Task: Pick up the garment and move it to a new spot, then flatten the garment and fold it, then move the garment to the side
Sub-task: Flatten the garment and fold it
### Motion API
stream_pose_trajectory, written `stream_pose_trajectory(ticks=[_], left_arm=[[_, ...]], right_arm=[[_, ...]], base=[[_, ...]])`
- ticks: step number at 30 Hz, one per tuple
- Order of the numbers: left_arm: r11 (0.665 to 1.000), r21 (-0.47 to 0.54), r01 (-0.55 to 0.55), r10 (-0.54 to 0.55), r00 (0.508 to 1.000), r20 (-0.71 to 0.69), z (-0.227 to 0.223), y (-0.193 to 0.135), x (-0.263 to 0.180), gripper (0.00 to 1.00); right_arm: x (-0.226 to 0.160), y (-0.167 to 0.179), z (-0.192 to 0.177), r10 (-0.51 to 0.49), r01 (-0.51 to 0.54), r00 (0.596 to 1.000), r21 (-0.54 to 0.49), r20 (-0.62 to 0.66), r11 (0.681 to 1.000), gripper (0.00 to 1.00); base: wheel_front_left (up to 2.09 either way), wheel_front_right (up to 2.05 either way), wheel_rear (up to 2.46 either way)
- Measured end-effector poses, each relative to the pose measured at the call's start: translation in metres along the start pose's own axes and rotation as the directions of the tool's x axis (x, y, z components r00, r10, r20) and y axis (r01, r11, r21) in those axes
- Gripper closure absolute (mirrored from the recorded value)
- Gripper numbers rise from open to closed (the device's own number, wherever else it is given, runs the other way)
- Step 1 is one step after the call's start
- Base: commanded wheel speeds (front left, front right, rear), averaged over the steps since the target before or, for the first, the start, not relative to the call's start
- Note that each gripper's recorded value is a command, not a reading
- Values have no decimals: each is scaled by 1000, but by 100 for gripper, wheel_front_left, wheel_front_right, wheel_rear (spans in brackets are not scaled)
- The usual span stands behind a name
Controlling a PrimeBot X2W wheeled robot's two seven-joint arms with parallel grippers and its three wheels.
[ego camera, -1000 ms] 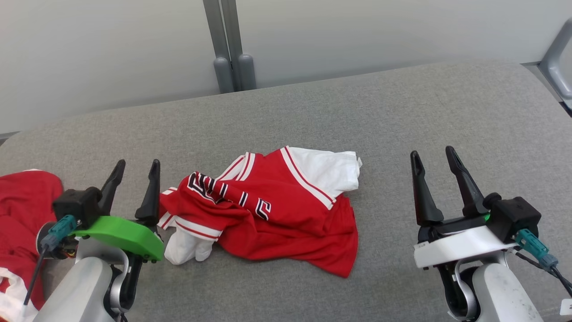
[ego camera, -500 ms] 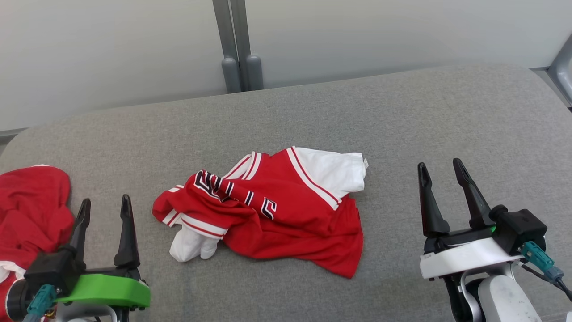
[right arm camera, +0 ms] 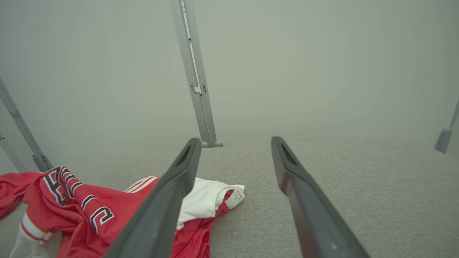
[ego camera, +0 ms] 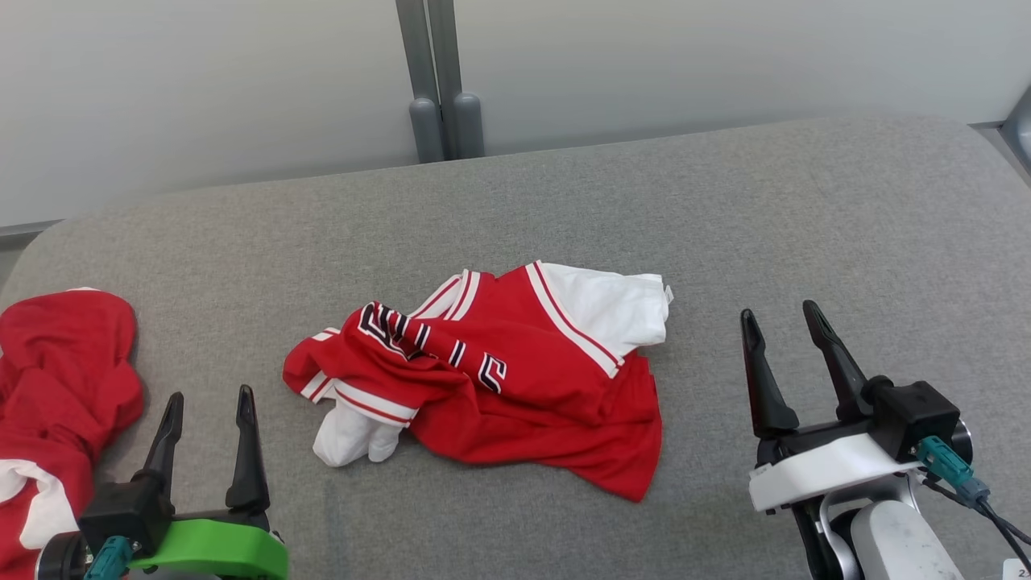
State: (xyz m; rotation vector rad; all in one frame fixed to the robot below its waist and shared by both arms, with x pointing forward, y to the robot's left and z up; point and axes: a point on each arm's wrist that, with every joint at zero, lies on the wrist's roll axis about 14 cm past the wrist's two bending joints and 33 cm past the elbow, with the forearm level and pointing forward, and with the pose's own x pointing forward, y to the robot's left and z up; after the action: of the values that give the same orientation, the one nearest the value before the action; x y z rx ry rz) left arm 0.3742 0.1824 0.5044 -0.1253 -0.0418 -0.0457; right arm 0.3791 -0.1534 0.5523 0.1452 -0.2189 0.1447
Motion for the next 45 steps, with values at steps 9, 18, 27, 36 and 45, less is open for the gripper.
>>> stream_pose_trajectory(ticks=[9, 18, 27, 36, 45], left_arm=[[1000, 4, -4, 4, 1000, 5, -2, 1, -3, 0], [1000, -3, 3, -3, 1000, 21, 2, -2, -3, 0], [1000, 0, 7, -7, 1000, 18, 0, -2, -3, 0], [1000, -13, -5, 5, 1000, 15, -2, 2, -6, 0], [998, -24, -52, 52, 999, 16, -2, 18, -11, 0]], right_arm=[[3, 6, -5, 18, -18, 1000, 8, -11, 1000, 0], [3, 10, -4, 28, -28, 1000, 10, -11, 1000, 0], [3, 11, -8, 31, -31, 999, 14, -23, 999, 0], [9, 19, -31, 65, -61, 993, 42, -96, 997, 0], [29, 34, -79, 146, -124, 926, 85, -347, 989, 0]], base=[[0, 0, 0], [0, 0, 0], [0, 0, 0], [0, 0, 0], [0, 0, 0]])
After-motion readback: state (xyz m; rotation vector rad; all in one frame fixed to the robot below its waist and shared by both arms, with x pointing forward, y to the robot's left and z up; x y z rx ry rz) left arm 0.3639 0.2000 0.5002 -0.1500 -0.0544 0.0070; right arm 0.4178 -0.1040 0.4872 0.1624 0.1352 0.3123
